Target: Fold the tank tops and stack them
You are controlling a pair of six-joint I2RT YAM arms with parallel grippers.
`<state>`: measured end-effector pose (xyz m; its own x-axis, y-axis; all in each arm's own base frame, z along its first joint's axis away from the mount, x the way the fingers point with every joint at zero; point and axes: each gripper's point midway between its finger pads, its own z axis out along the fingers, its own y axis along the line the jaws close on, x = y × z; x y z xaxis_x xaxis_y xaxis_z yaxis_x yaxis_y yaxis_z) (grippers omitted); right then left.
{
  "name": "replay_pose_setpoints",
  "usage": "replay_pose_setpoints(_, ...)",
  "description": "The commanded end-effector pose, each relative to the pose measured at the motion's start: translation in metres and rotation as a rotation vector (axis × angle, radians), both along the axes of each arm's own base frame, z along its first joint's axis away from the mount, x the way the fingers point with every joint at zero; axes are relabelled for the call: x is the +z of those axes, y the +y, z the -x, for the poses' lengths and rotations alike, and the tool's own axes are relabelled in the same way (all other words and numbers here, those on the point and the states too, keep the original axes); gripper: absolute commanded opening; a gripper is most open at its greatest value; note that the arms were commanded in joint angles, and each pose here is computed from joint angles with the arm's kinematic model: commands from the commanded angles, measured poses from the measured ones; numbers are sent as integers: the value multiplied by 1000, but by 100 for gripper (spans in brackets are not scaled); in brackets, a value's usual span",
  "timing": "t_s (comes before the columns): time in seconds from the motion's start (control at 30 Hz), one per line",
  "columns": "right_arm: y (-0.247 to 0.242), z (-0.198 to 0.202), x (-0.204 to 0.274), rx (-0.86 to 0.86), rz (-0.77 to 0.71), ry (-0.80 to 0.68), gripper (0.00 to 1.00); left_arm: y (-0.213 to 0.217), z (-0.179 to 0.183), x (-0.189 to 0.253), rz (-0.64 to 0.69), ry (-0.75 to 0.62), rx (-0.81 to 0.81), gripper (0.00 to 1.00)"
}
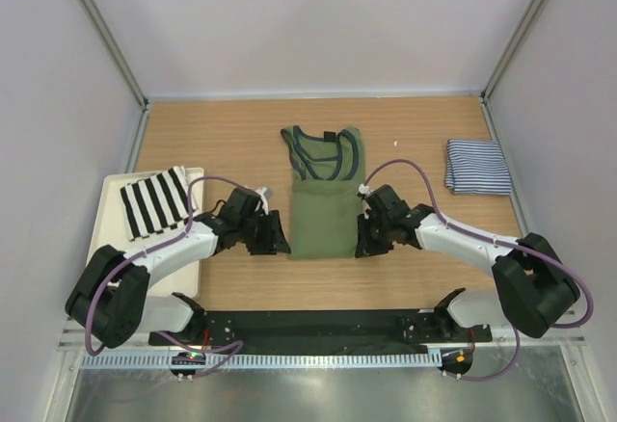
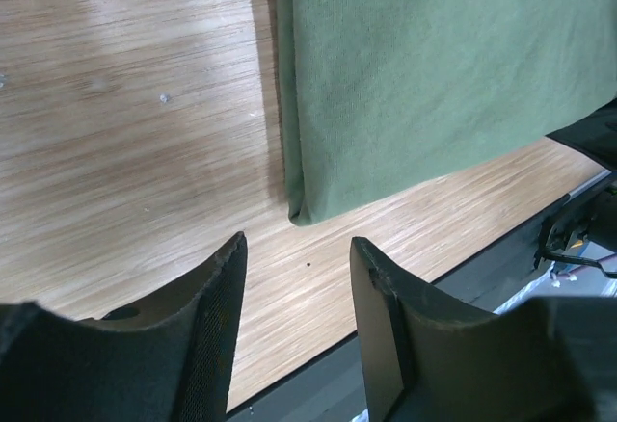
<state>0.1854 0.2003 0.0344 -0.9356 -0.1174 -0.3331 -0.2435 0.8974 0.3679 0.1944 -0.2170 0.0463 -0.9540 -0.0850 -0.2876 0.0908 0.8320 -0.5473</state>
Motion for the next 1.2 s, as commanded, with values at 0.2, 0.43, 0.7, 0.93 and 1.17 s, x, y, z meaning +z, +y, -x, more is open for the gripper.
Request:
replay_pose_setpoints(0.2,7,5,9,15,-59,-11,19,-26,-4,-7,45,-39,-65,49)
replay_pose_setpoints(0.43,8,7,11,19,-70,-10,18,-42,1,-16,38,-14,-104,23)
replay_pose_setpoints(0.7,7,26,31,11,-118,33,5,-37,25,7,43,5,-91,0)
replay_pose_setpoints(0.93,7,40,93,19,-256,-51,1,-35,46,74,155,-82,-82,0)
replay_pose_setpoints(1.17,6,57,144,44,-365,-111,2,-35,73,126,284,-137,-80,0)
